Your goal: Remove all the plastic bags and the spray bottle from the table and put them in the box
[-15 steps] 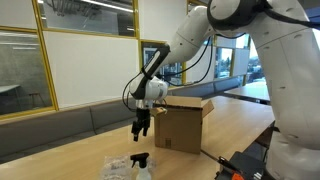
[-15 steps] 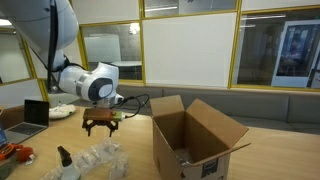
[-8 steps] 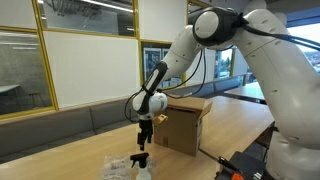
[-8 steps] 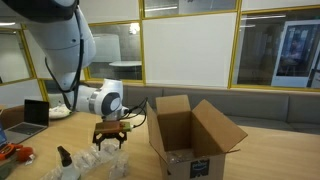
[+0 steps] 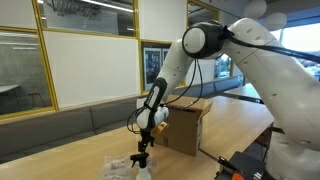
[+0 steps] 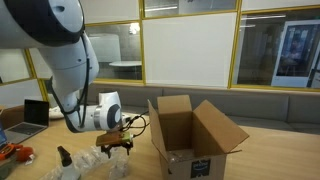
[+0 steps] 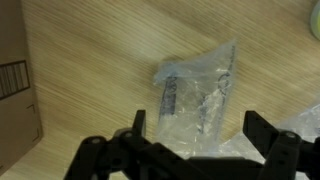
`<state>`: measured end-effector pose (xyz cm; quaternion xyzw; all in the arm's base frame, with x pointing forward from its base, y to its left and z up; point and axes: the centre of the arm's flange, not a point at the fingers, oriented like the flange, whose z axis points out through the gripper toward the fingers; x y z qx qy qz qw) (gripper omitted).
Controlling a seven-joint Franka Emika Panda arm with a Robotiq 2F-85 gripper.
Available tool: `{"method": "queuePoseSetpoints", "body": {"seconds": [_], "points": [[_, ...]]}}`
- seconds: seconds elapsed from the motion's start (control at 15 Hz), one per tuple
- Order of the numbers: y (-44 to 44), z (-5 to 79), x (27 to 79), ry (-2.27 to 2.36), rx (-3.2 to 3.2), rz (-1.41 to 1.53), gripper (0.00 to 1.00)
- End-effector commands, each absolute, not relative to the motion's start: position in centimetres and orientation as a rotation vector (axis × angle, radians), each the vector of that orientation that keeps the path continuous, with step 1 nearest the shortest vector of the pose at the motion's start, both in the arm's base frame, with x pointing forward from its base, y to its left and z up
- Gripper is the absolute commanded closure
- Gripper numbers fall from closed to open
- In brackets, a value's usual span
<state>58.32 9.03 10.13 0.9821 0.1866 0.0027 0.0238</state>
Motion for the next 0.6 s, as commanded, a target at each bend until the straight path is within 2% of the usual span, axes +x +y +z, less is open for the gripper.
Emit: {"method": "queuePoseSetpoints", "body": {"seconds": [0.0, 0.53], "points": [[9.9, 8.3, 59.0, 0.442, 2.99, 0.075, 0.0], [11.2, 6.2, 59.4, 0.379, 3.029, 0.097, 0.0]]}}
